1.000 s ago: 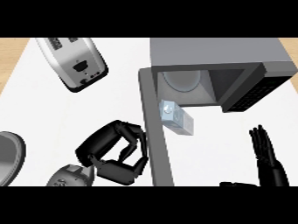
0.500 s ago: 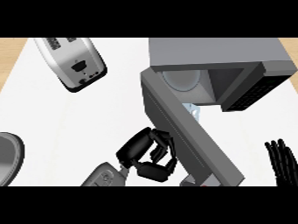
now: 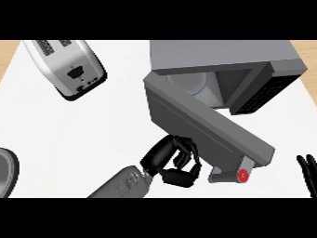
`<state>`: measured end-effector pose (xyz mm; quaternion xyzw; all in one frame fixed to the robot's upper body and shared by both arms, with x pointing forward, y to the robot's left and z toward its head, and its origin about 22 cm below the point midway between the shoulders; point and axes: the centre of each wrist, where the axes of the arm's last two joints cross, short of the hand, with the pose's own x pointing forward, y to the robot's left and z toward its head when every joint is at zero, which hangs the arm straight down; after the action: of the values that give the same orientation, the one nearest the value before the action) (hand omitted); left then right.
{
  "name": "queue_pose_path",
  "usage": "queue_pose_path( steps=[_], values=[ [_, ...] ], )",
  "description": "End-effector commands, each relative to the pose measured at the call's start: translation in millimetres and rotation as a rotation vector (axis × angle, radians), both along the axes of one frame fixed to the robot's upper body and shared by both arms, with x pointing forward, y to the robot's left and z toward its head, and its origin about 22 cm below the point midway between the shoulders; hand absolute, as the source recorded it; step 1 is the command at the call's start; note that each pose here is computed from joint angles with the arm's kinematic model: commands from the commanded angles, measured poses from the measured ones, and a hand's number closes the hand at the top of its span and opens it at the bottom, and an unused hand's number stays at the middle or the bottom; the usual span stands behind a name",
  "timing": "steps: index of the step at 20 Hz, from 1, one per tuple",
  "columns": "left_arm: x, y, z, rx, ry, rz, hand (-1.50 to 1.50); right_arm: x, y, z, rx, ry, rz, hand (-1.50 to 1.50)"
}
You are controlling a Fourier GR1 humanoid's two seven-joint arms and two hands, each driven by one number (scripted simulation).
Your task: Pick up the milk, place it into the microwave and close the microwave
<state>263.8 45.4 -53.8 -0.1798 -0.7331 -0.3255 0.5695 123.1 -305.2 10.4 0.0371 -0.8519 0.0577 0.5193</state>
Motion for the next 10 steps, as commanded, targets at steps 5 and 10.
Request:
queue_pose_path(
  steps=[5,10],
  values=[
    [-11.0,-23.5,6.2,-0.091,0.015,0.031,1.50,2.4,6.5,38.1,0.007,-0.023,0.104,-1.50],
    [-0.8,-33.3,25.8,-0.165,-0.002,0.102,1.50,3.2,5.0,53.0,-0.033,-0.031,0.154,-1.50]
  ],
)
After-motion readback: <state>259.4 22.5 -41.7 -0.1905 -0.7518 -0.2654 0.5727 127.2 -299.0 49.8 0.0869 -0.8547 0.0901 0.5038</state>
